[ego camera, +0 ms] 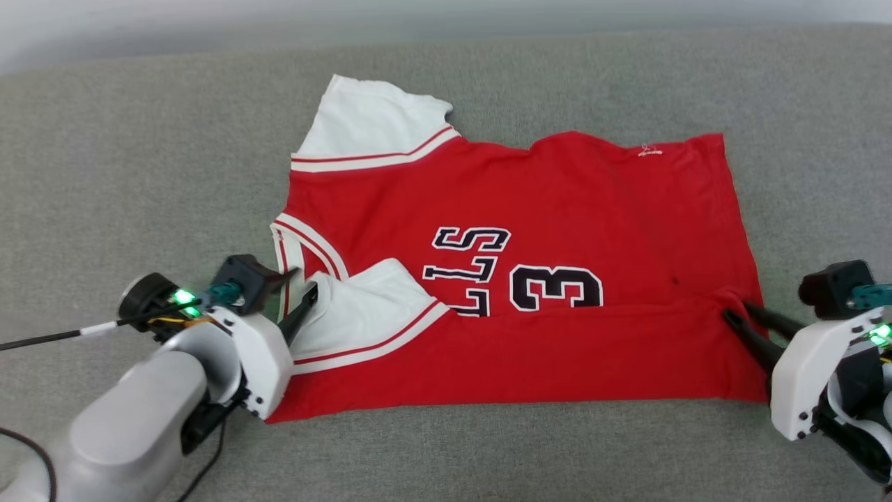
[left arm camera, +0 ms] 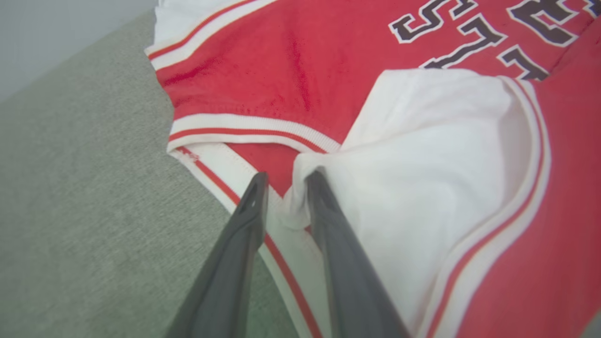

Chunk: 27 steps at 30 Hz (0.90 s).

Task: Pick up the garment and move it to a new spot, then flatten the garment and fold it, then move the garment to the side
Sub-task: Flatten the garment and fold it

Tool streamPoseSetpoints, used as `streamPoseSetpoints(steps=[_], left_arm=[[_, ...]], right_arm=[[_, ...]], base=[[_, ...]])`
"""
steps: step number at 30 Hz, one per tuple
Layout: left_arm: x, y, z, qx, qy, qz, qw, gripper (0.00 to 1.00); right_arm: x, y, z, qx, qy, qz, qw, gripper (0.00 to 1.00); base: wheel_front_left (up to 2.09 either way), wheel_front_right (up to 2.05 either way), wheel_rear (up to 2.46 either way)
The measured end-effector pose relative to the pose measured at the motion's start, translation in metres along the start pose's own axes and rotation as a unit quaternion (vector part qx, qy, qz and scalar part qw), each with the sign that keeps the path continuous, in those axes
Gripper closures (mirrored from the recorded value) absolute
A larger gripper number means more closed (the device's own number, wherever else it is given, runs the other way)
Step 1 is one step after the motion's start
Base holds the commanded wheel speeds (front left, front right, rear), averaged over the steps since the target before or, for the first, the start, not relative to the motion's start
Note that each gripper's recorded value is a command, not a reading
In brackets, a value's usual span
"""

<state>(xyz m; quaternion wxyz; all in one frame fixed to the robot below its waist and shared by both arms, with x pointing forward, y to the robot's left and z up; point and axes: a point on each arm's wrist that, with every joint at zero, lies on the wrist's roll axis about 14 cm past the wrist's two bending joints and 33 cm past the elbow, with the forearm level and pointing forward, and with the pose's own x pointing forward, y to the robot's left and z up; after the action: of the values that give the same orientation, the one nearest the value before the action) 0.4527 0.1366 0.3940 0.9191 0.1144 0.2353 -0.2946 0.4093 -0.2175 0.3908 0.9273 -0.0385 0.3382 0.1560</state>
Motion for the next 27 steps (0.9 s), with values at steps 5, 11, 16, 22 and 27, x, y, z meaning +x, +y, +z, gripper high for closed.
streamPoseSetpoints(steps=[5, 11, 16, 22, 27], left_arm=[[-0.022, 0.025, 0.031, 0.005, -0.032, 0.034, 0.999, 0.00], [-0.049, 0.044, 0.072, 0.033, -0.014, 0.050, 0.998, 0.00], [-0.059, 0.037, 0.066, 0.028, 0.082, 0.027, 0.996, 0.00], [-0.068, 0.017, 0.035, -0.002, 0.226, -0.017, 0.974, 0.00], [-0.073, -0.001, 0.018, 0.002, 0.311, -0.050, 0.949, 0.00]], right_arm=[[-0.017, -0.005, 0.034, -0.008, -0.068, -0.010, 0.998, 0.00], [-0.033, 0.002, 0.052, -0.025, -0.101, -0.008, 0.995, 0.00], [-0.037, 0.007, 0.058, -0.031, -0.107, -0.006, 0.994, 0.00], [-0.039, 0.017, 0.058, -0.034, -0.105, 0.001, 0.994, 0.00], [-0.041, 0.018, 0.055, -0.031, -0.100, 0.000, 0.994, 0.00]], base=[[0.00, 0.00, 0.00], [0.00, 0.00, 0.00], [0.00, 0.00, 0.00], [0.00, 0.00, 0.00], [0.00, 0.00, 0.00]])
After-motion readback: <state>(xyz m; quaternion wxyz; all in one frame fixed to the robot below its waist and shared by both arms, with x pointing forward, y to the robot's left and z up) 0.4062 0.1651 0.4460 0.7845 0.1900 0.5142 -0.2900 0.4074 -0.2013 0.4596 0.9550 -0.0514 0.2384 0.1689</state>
